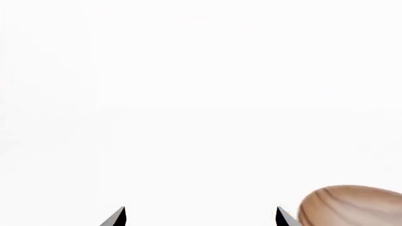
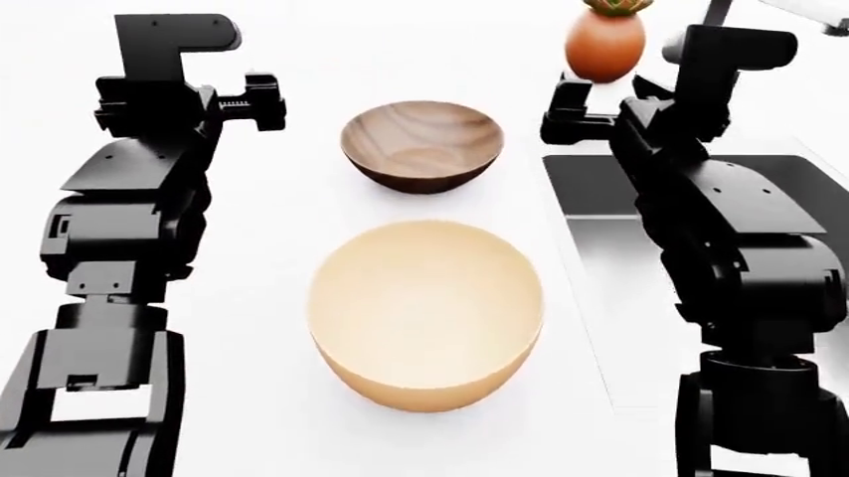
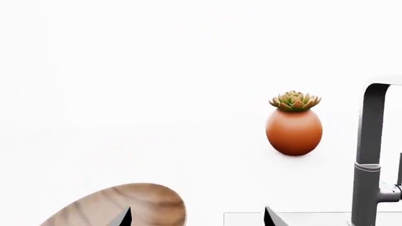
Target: Stack the bowls in the sink.
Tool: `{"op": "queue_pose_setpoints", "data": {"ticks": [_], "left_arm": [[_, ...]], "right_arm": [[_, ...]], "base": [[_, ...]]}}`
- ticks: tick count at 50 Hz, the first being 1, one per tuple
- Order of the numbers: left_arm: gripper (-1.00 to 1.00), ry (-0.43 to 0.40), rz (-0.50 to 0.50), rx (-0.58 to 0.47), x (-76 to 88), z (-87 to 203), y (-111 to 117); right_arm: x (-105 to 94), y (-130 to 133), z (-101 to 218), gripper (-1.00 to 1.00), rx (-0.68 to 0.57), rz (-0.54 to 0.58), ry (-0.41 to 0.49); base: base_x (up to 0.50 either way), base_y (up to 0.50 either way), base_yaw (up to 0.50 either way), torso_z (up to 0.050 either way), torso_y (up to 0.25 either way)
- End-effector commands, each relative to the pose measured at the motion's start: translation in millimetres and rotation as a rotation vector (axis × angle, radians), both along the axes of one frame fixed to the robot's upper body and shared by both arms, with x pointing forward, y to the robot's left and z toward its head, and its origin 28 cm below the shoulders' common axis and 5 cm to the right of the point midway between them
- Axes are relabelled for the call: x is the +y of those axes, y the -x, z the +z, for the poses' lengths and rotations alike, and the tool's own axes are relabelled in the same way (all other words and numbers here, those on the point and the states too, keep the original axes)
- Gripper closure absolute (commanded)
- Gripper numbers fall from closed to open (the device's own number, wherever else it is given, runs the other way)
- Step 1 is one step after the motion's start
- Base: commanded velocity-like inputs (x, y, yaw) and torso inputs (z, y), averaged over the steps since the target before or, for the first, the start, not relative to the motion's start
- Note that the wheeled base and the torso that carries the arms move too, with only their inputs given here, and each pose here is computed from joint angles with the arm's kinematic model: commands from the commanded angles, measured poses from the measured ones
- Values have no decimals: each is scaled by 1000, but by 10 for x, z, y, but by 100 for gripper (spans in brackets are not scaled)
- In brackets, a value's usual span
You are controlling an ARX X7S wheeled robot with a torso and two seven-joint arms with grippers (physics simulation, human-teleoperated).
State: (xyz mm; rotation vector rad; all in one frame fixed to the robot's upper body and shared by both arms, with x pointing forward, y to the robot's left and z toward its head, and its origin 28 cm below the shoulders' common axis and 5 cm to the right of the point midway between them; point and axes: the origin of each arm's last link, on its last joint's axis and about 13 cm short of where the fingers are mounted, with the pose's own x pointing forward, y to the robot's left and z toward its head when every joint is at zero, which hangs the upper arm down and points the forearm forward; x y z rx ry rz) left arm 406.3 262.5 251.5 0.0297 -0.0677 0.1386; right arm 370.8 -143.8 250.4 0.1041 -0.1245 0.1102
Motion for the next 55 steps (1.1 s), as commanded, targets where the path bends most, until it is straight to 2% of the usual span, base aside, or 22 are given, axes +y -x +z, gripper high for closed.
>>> {"op": "queue_pose_setpoints", "data": {"ticks": [1,8,12,16,21,24,27,30,33,34,39,48,51,55], "left_arm": [[-100,-1,-14,10,6,4,22],[-100,9,-22,14,5,-6,23],[-100,38,-37,16,-4,16,46],[-100,65,-123,-3,-22,124,147],[-100,-15,-245,-49,-40,341,393],[-100,-41,-393,1,-65,475,602],[-100,-71,-471,51,-80,531,711],[-100,-78,-489,65,-84,570,753],[-100,-90,-465,61,-72,572,735],[-100,-119,-452,56,-63,574,734],[-100,-151,-452,47,-37,630,776],[-100,-175,-548,68,-24,782,897],[-100,-225,-615,107,-28,853,949],[-100,-251,-628,100,-20,940,999]], "right_arm": [[24,0,22,-100,-2,22,-10],[34,-4,22,-100,-5,21,-21],[28,-31,15,-100,40,28,-23],[45,-43,26,-100,85,30,3],[84,-66,86,-100,117,12,42],[124,-86,139,-100,131,16,61],[157,-101,191,-100,139,45,54],[172,-117,226,-100,140,59,40],[186,-120,268,-100,130,66,33],[188,-115,293,-100,122,68,31],[190,-88,390,-100,92,70,24],[179,-44,467,-100,69,71,13],[176,-43,515,-100,67,74,8],[199,-75,556,-100,69,91,-1]], "base": [[500,0,0,0,0],[500,0,0,0,1],[0,0,0,0,3],[0,0,0,0,0],[0,0,0,0,0],[0,0,0,0,0],[0,0,0,0,0],[0,0,0,0,0],[0,0,0,0,0],[0,0,0,0,0],[0,0,0,-9,-248],[0,0,0,0,-167],[0,0,0,0,0],[0,0,0,0,0]]}}
